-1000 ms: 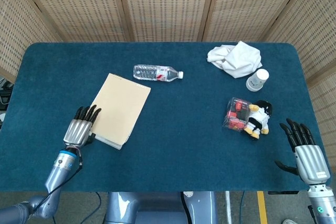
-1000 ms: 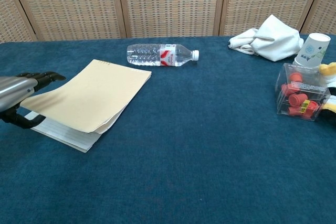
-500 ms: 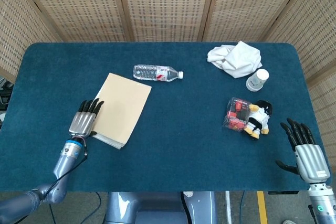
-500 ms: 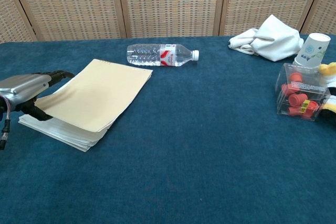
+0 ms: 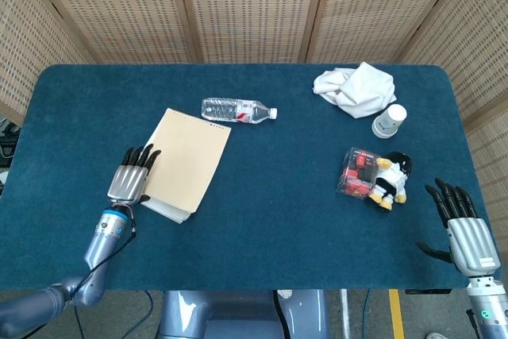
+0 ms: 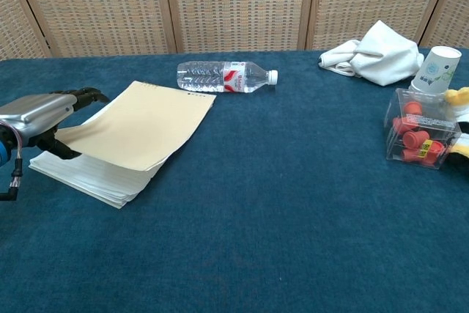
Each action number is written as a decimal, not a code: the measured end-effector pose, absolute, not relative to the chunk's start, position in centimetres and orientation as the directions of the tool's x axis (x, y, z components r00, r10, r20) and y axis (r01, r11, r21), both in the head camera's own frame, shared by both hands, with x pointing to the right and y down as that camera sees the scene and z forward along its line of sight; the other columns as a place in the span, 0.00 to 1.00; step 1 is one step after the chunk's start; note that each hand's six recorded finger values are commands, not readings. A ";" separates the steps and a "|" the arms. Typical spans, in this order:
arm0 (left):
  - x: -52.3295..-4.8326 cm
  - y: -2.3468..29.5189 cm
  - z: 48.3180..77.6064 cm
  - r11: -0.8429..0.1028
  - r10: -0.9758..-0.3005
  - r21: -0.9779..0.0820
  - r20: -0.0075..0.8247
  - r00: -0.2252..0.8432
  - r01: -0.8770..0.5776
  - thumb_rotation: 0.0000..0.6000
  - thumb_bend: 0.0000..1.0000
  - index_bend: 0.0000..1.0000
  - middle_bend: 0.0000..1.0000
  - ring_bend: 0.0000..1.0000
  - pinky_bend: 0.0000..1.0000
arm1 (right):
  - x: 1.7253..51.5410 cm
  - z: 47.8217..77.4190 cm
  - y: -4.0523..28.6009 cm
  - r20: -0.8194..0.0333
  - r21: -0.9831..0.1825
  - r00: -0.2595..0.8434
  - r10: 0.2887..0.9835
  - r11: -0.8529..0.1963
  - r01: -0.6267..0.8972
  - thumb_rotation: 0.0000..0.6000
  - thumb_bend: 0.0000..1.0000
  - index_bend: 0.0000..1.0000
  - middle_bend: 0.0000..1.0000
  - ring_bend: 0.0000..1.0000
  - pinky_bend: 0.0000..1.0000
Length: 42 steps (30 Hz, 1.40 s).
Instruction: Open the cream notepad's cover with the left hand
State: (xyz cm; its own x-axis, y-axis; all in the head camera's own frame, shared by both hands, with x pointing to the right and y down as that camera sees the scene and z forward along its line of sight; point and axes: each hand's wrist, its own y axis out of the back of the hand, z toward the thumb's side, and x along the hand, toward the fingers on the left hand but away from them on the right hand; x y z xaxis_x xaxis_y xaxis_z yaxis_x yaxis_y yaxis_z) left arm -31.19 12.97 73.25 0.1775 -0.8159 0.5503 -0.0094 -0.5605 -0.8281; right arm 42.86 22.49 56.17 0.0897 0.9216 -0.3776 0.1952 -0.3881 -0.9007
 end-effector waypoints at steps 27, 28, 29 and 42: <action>-33.2 16.7 69.4 -0.553 -0.802 -0.833 0.524 0.285 -0.024 1.00 0.60 0.86 0.00 0.00 0.00 | 42.4 56.0 22.7 -0.379 -0.894 0.104 0.919 -0.393 0.213 1.00 0.00 0.01 0.00 0.00 0.00; -33.7 17.3 69.0 -0.556 -0.798 -0.831 0.527 0.294 -0.021 1.00 0.60 0.86 0.00 0.00 0.00 | 42.4 56.0 22.7 -0.379 -0.894 0.106 0.919 -0.393 0.214 1.00 0.00 0.01 0.00 0.00 0.00; -34.0 17.8 68.7 -0.559 -0.793 -0.829 0.529 0.301 -0.017 1.00 0.60 0.86 0.00 0.00 0.00 | 42.3 55.9 22.7 -0.378 -0.894 0.108 0.919 -0.393 0.214 1.00 0.00 0.01 0.00 0.00 0.00; -38.8 27.1 63.4 -0.663 -0.685 -0.747 0.633 0.361 0.051 1.00 0.60 0.86 0.00 0.00 0.00 | 41.9 56.0 23.0 -0.381 -0.893 0.120 0.917 -0.399 0.209 1.00 0.00 0.01 0.00 0.00 0.00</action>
State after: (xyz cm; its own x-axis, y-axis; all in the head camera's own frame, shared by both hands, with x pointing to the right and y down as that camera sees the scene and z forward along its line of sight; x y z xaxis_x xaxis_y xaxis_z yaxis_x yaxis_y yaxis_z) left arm -38.80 27.08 63.35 0.3614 -0.6851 0.6325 0.0507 -0.6629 -0.7470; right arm 41.85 22.96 55.97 0.1200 0.9167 -0.3812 0.2095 -0.3987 -0.8928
